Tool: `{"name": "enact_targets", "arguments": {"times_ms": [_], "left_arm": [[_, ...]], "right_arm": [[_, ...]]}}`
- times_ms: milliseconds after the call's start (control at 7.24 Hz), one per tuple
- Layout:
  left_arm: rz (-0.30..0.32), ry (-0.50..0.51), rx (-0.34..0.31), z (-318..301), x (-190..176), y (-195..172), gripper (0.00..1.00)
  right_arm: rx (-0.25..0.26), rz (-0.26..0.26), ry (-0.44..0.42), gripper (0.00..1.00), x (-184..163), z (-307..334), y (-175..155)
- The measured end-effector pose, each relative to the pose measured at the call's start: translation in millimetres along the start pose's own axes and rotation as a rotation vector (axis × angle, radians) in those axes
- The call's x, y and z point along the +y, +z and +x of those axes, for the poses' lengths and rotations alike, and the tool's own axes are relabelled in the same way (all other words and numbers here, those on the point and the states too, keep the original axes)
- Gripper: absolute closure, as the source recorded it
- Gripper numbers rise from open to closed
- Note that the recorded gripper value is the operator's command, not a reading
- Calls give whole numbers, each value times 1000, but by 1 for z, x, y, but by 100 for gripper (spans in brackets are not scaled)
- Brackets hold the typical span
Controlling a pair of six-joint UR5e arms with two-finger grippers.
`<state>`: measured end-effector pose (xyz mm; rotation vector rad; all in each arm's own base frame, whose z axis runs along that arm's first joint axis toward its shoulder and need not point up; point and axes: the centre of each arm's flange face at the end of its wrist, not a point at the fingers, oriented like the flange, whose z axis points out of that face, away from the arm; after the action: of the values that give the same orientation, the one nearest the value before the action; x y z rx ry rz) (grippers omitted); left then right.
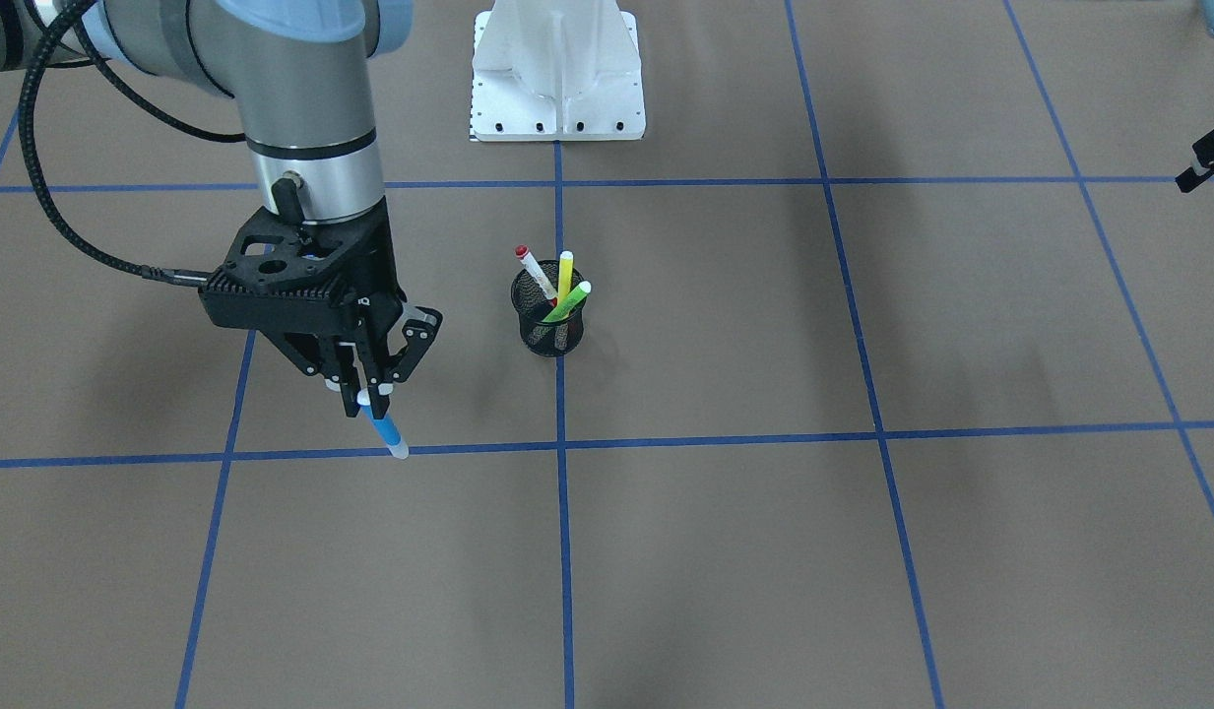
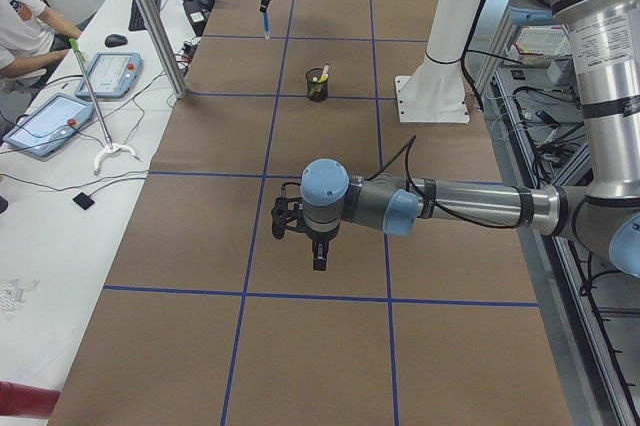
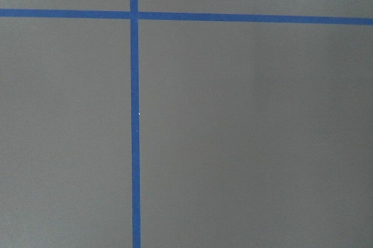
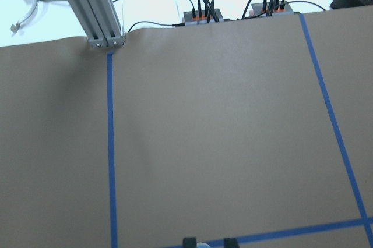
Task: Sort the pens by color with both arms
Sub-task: 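Lift the blue marker out of the cup with the right gripper, then lower the blue marker onto the table farther from the robot, release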
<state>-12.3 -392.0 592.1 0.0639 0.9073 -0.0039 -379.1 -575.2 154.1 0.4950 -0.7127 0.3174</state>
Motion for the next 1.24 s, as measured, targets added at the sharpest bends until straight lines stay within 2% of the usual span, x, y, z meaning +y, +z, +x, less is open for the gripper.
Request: {"name": "enact_targets", "arguments": {"times_ms": [138,276,553,691,829,1243], "left_arm": [[6,7,1,0,1,0,0],[9,11,2,0,2,0,0],[14,18,3,0,3,-1,0],[15,19,3,0,3,-1,0],[17,20,4,1,3,-2,0],[22,23,5,4,3,-4,0]], "right_arm": [[7,121,-23,100,9,2,28],[-23,214,-29,100,14,0,50],[-111,329,-21,100,25,-2,99],[-139,390,-16,100,37,-1,126],[-135,431,-17,100,50,-1,147],[-82,466,-32,100,73,-1,181]]}}
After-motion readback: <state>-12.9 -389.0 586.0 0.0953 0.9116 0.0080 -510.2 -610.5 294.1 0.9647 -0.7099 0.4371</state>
